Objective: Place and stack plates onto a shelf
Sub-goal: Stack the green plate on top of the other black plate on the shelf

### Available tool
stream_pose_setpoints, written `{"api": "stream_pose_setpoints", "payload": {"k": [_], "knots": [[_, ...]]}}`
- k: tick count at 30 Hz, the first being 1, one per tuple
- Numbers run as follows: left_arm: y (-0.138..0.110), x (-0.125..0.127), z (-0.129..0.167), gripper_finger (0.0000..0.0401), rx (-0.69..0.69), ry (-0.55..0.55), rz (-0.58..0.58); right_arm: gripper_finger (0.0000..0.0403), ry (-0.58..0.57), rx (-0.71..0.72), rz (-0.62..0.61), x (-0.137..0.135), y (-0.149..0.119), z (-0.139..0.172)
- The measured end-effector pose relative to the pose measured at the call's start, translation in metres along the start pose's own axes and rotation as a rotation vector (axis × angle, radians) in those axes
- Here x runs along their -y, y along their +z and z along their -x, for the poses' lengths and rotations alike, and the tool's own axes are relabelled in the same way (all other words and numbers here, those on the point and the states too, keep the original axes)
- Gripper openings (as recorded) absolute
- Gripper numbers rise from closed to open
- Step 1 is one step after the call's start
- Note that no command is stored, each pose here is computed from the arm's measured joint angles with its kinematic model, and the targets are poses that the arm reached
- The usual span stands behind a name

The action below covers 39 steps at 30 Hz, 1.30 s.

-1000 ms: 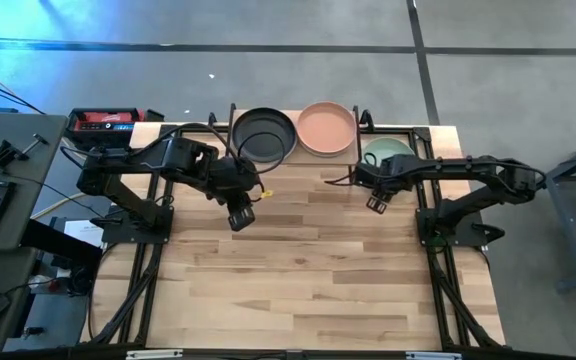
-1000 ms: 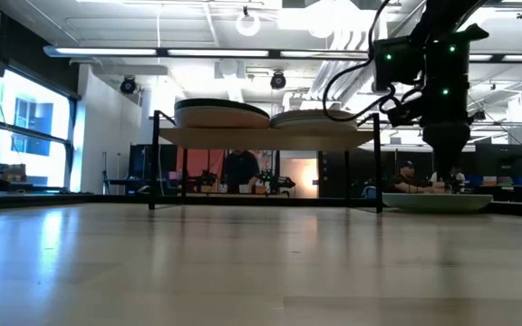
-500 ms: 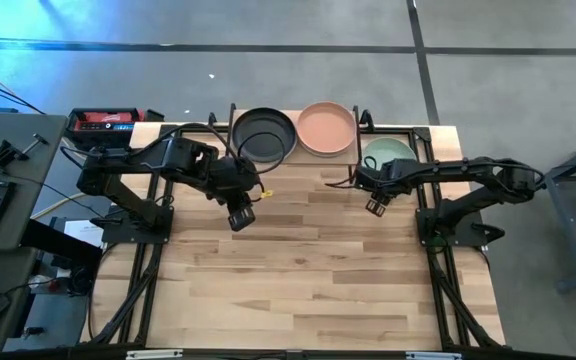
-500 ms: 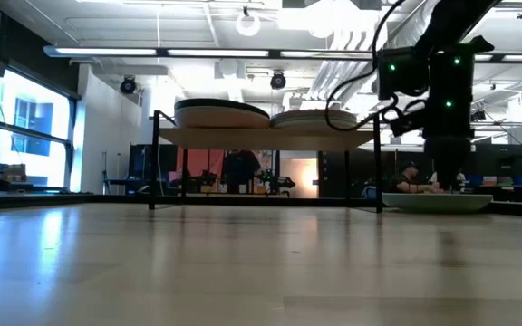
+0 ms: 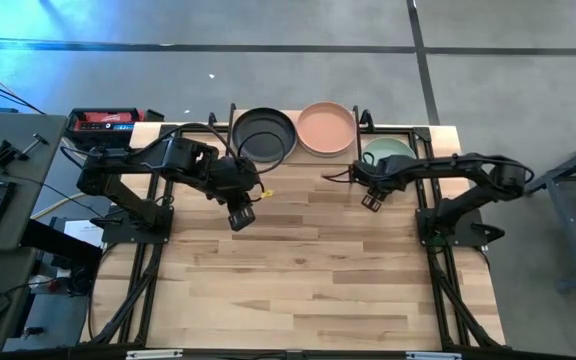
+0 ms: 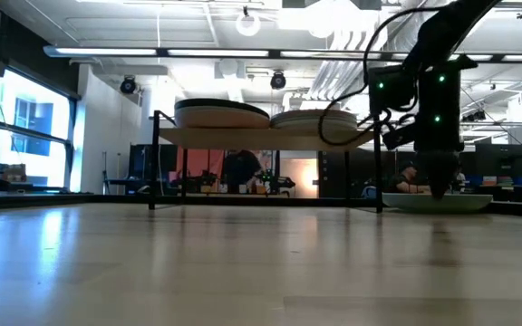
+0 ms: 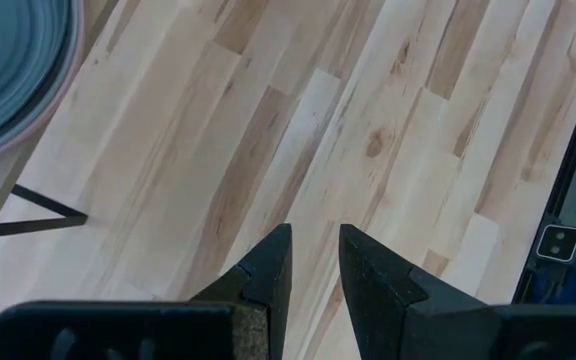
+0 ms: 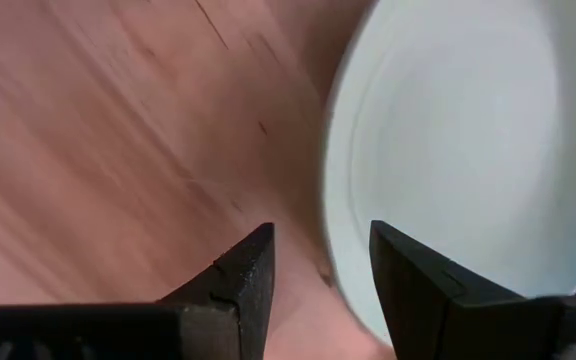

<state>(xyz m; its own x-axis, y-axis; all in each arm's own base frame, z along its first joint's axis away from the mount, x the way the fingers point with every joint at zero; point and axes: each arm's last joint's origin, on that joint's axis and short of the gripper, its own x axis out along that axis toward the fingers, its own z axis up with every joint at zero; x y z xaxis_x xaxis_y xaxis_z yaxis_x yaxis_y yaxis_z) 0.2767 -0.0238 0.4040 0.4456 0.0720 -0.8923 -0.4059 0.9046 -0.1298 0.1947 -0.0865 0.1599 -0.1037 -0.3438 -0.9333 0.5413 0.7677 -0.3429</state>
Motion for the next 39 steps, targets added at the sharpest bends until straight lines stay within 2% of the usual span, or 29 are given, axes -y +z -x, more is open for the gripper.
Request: {"api": "stream_pose_setpoints", "payload": {"k": [14, 18, 26, 34, 39], "knots": [[0.0, 0.0, 0.0, 0.0076, 0.001, 0.0, 0.0, 0.0138, -0.041, -0.07, 0.038, -0.003, 0.008, -0.024], [0.0, 0.0, 0.0, 0.0076, 0.001, 0.0, 0.0, 0.0108, -0.051, -0.077, 0.039, -0.003, 0.008, -0.026], [0.0, 0.0, 0.0, 0.0076, 0.001, 0.0, 0.0, 0.0008, -0.041, -0.077, 0.014, -0.004, 0.008, -0.026], [0.0, 0.0, 0.0, 0.0076, 0.002, -0.001, 0.0, 0.0003, -0.024, -0.088, -0.007, -0.004, 0.007, -0.025], [0.0, 0.0, 0.0, 0.0076, 0.002, -0.001, 0.0, 0.0002, -0.041, -0.122, -0.066, -0.002, 0.002, -0.022]]}}
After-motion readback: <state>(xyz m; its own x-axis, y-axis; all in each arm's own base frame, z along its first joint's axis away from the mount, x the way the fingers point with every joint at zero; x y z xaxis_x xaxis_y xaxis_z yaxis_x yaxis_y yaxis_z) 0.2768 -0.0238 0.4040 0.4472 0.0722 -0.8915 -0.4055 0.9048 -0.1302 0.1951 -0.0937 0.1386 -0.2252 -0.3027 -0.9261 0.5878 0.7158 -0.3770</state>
